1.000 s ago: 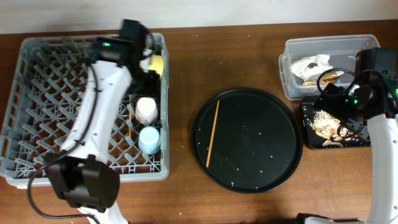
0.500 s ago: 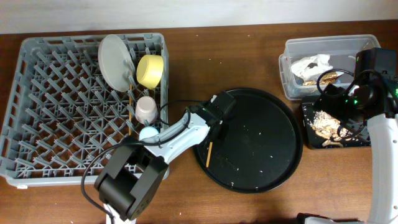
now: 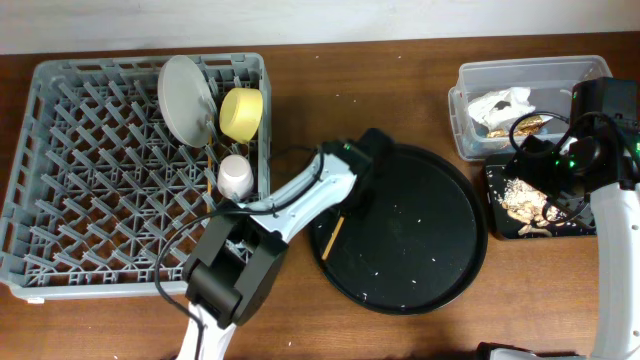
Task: Sort waste into correct bins and load items into the dishwasher rack
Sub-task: 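Drop the second chopstick into the rack with the left gripper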
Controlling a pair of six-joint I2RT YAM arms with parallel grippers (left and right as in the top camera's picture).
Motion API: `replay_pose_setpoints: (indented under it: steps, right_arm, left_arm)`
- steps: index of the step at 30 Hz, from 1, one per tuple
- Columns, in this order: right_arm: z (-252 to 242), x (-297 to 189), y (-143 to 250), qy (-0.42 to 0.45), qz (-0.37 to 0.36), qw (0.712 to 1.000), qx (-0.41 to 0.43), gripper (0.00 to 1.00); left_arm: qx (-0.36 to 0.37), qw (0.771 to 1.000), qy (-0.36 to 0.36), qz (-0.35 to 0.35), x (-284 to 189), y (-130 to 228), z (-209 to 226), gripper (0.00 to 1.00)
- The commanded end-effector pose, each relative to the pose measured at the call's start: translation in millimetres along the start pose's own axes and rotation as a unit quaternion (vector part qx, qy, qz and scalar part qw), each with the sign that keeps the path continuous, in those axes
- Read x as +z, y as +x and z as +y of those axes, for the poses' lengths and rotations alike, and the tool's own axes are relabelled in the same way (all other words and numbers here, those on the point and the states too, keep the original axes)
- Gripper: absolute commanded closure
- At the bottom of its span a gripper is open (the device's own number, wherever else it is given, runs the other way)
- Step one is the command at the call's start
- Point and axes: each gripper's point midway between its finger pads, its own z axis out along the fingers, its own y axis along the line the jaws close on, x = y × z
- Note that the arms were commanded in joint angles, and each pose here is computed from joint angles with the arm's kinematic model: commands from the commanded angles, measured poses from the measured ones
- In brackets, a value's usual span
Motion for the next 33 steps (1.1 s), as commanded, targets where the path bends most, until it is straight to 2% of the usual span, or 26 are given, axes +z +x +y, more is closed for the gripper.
replay_pose_setpoints:
  steps: [1, 4, 7, 11, 13, 15, 16, 18, 19, 24, 27, 29, 30, 33]
  right_arm:
    - [0.2, -0.1, -0.5, -0.001, 0.001, 1.000, 0.002, 0.02]
    - [0.2, -0.1, -0.4, 0.000, 0.001, 1.000, 0.002, 0.02]
    - [0.2, -0.3, -0.5, -0.001, 0.001, 1.000, 0.003, 0.02]
    - [0.6, -0.3, -1.2, -0.001, -0.001, 1.000, 0.003, 0.02]
    - [0.5, -0.3, -1.2, -0.001, -0.001, 1.000, 0.003, 0.02]
    - [0.5, -0.3, -1.1, -0.001, -0.001, 1.000, 0.003, 0.02]
    - [0.4, -0.3, -0.9, -0.001, 0.000, 1.000, 0.002, 0.02]
    - [0.1, -0.3, -0.4, 0.000, 0.001, 1.000, 0.002, 0.02]
    - [0.1, -0.3, -0.4, 0.000, 0.001, 1.000, 0.002, 0.02]
    - [0.1, -0.3, -0.3, 0.000, 0.001, 1.000, -0.004, 0.02]
    - [0.3, -1.9, -0.7, -0.002, -0.001, 1.000, -0.026, 0.02]
    - [-1.4, -14.5, -0.5, -0.005, -0.009, 0.999, -0.041, 0.01]
    - [-2.6, -27.9, -2.5, -0.009, -0.023, 0.998, -0.050, 0.01]
    - [-8.1, -86.0, -5.1, -0.034, -0.086, 0.993, -0.070, 0.01]
  left_arm:
    - [-0.001, 0.998, -0.023, -0.053, -66.6, -42.4, 25.2, 1.00]
    - [-0.064, 0.994, -0.045, -0.078, -141.4, -53.9, 87.7, 1.00]
    - [-0.150, 0.983, -0.085, -0.068, -183.9, -30.9, 173.7, 1.00]
    - [-0.276, 0.955, -0.109, -0.030, -181.0, 10.0, 277.2, 0.99]
    - [-0.308, 0.946, -0.099, -0.015, -160.5, 16.3, 303.9, 0.99]
    - [-0.307, 0.946, -0.099, 0.011, -128.8, 19.7, 310.4, 0.98]
    - [-0.307, 0.947, -0.099, 0.014, -120.1, 19.5, 311.0, 0.75]
    - [-0.306, 0.946, -0.109, 0.024, -113.5, 23.9, 313.4, 0.41]
    - [-0.305, 0.945, -0.119, 0.025, -114.4, 25.1, 316.4, 0.33]
    - [-0.303, 0.943, -0.131, 0.027, -136.6, 35.5, 315.6, 0.33]
    - [-0.309, 0.940, -0.138, -0.043, -206.7, 40.6, 310.5, 0.32]
    - [-0.315, 0.928, -0.147, -0.133, -270.2, 48.7, 304.8, 0.19]
    - [-0.316, 0.924, -0.148, -0.154, -286.3, 54.3, 301.3, 0.01]
    - [-0.320, 0.915, -0.149, -0.194, -313.0, 62.0, 296.2, 0.00]
